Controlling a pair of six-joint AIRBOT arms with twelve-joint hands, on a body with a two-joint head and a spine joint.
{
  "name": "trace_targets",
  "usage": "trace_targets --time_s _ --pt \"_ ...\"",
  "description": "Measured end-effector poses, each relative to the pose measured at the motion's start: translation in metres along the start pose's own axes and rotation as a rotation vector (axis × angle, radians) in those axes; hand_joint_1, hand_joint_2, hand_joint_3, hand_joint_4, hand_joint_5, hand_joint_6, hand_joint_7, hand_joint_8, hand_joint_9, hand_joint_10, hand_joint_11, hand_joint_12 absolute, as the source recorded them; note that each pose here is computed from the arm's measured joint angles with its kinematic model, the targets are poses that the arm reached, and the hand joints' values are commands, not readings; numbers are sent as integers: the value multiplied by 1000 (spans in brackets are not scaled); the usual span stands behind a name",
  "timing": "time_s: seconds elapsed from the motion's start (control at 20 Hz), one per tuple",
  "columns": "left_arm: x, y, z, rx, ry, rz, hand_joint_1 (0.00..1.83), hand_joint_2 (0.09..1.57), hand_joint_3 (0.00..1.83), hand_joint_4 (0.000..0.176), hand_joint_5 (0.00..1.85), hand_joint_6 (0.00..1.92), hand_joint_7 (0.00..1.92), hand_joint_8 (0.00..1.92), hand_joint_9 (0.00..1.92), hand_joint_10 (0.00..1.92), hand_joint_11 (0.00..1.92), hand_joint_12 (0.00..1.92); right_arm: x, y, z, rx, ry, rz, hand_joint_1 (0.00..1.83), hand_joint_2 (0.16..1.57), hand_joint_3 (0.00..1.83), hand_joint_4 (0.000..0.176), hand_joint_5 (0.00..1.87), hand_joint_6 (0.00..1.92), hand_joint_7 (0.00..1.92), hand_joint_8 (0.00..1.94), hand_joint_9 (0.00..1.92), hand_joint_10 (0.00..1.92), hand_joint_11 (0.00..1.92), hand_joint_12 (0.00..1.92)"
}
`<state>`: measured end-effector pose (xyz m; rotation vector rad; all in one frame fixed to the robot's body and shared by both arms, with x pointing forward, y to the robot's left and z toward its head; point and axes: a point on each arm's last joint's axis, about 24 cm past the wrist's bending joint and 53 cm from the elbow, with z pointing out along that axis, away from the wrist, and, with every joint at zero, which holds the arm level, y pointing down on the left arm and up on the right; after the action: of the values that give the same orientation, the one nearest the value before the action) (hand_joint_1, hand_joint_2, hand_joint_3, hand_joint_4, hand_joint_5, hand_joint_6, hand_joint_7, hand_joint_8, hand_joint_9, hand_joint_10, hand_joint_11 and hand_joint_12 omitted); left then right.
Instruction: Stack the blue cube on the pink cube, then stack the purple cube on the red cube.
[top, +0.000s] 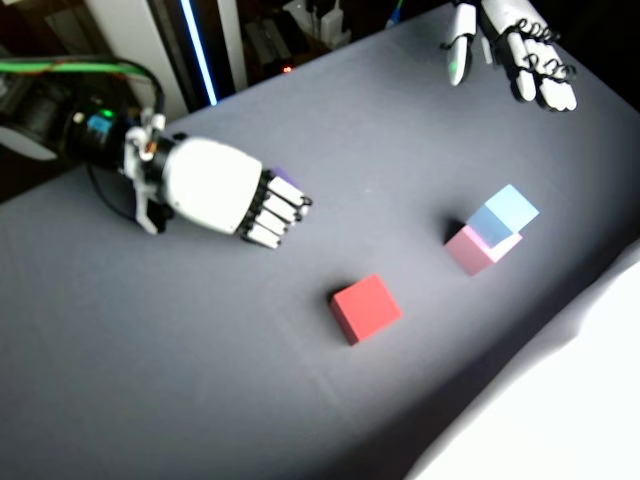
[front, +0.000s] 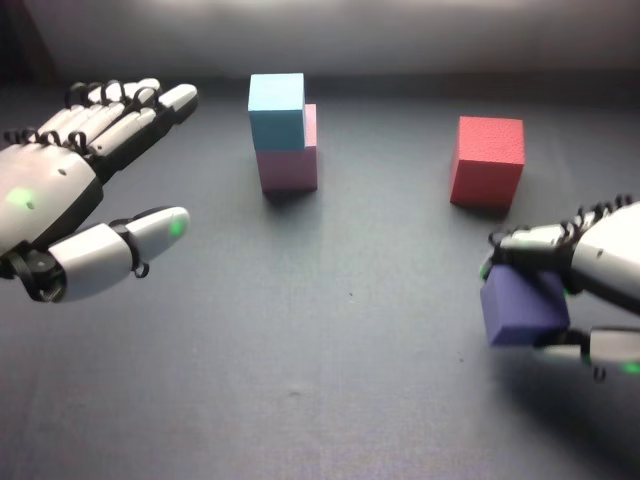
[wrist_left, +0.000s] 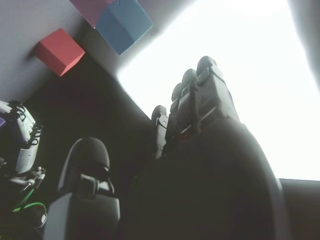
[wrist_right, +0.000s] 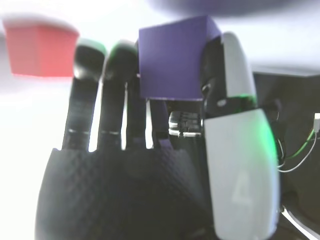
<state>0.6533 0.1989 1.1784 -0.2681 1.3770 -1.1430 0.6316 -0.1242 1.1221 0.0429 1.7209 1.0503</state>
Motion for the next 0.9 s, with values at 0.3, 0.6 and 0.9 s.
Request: trace_targets --time_s 0.3,0.6,0.9 --pt "25 21 -15 -66 37 -67 309 1403 0 150 0 0 0 0 0 0 0 0 -49 13 15 -36 -117 -39 1116 1296 2 0 628 1474 710 1501 650 1370 563 1719" --pt "32 27 -21 -88 53 -77 306 1385 0 101 0 0 0 0 0 0 0 0 -106 16 33 -15 -227 -98 1176 1280 0 0 660 1375 708 1536 675 1502 580 1760" --pt "51 38 -30 -129 79 -135 246 1352 0 132 0 0 0 0 0 0 0 0 -120 4 72 44 -223 -90 1156 1283 0 0 659 1322 732 1582 600 1583 456 1921"
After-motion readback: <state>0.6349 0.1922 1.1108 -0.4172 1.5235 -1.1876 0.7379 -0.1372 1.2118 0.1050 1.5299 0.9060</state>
